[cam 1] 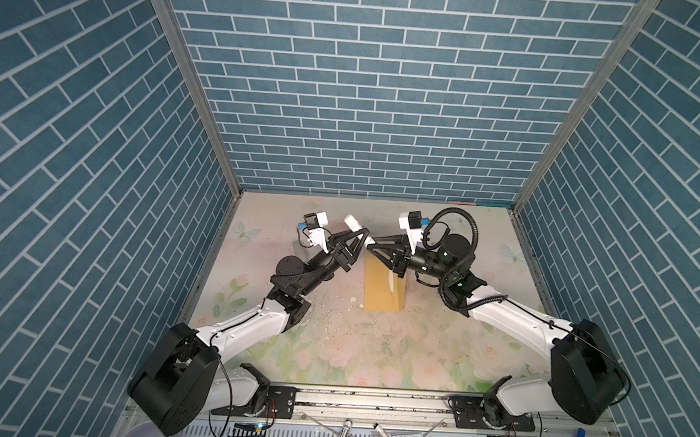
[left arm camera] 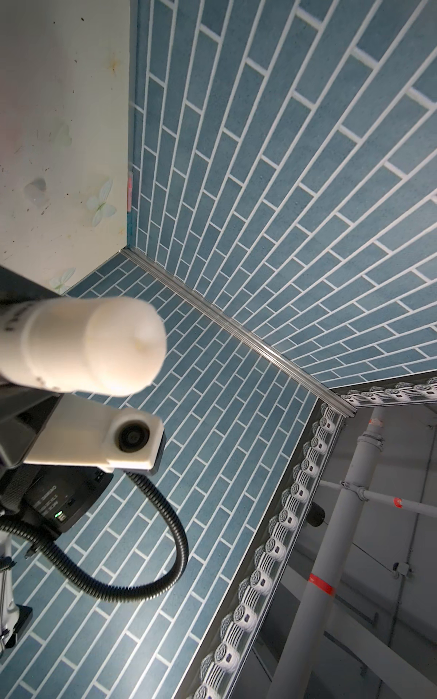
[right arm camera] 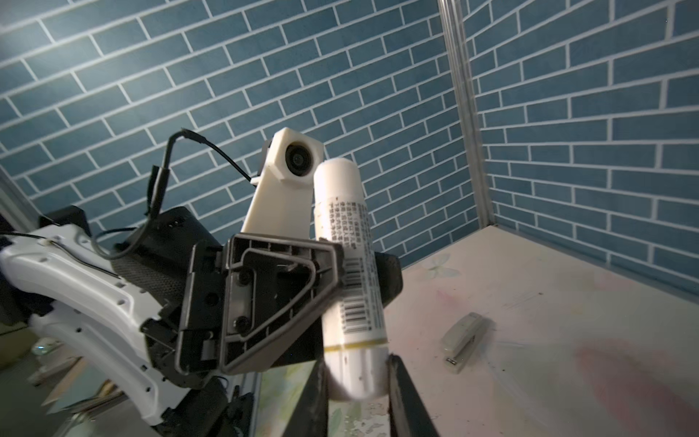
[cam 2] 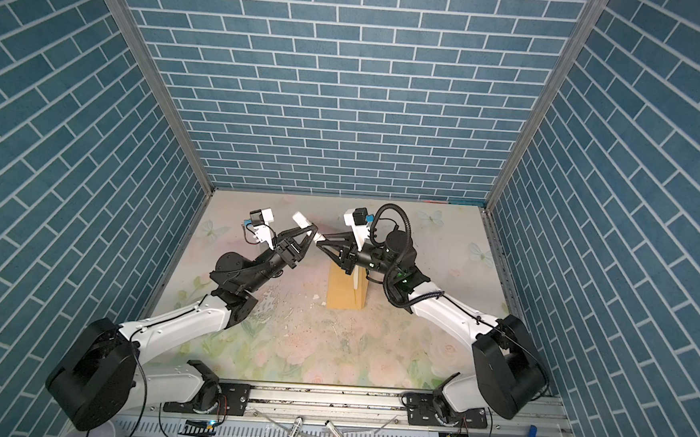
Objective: Place the letter into the envelope and seal it
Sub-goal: 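Lift the glue stick with the right gripper off the flap, then press the glue stick down onto the flap with the right gripper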
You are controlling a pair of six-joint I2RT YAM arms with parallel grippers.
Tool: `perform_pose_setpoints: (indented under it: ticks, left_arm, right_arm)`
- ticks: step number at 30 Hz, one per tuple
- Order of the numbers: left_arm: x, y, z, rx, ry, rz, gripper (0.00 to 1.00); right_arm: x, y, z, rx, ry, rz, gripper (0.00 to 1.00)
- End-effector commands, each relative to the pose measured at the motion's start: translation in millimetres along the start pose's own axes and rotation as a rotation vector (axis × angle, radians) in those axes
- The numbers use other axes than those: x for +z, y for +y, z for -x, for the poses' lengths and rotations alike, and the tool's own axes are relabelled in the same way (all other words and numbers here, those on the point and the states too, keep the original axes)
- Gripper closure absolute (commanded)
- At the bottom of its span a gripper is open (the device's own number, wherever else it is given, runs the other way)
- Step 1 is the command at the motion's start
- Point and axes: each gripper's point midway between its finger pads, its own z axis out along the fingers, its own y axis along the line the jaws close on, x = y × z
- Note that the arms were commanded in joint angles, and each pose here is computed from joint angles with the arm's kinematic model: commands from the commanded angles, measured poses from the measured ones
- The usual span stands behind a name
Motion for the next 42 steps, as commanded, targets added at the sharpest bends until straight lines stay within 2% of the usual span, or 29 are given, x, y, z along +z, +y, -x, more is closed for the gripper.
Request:
perform_pose_setpoints:
  ticks: [1,8,15,16,19,22,26,34,42]
  left_arm:
    - [-0.5,-17.0,-4.9,0.063,0.039,-0.075,1.00]
    - [-0.3,-16.0,-5.3,0.070,0.042,-0.068,1.00]
    - [0.3,-14.2,-4.7,0.067,0.041,-0.057,1.00]
    - [-0.2,-13.6,-4.5,0.067,0.040,-0.053,1.00]
    - [-0.9,-8.3,-5.0,0.065,0.044,-0.018,1.00]
    - [-3.1,-2.7,-6.8,0.076,0.056,0.019,1.00]
    - [-5.9,3.5,-7.1,0.082,0.061,0.063,1.00]
    - [-5.9,5.4,-5.8,0.074,0.060,0.079,1.00]
    - [-6.5,10.5,2.1,0.015,0.011,0.111,1.00]
  right_arm:
    - [-6.7,6.9,62.1,0.139,-0.153,0.086,1.00]
    - [0.7,3.4,56.3,0.180,-0.106,0.114,1.00]
    - [0.4,-1.4,53.2,0.161,-0.101,0.084,1.00]
    - [-0.3,-2.4,53.1,0.153,-0.104,0.077,0.98]
    - [-4.8,-3.7,52.7,0.106,-0.121,0.041,0.78]
    - [-13.7,-8.3,50.0,0.024,-0.119,-0.051,0.63]
    - [-31.5,-15.0,49.8,-0.111,-0.127,-0.199,0.50]
    - [-58.2,-20.4,44.5,-0.372,-0.125,-0.416,0.41]
    - [-33.8,3.2,18.1,-0.732,-0.063,-0.495,0.36]
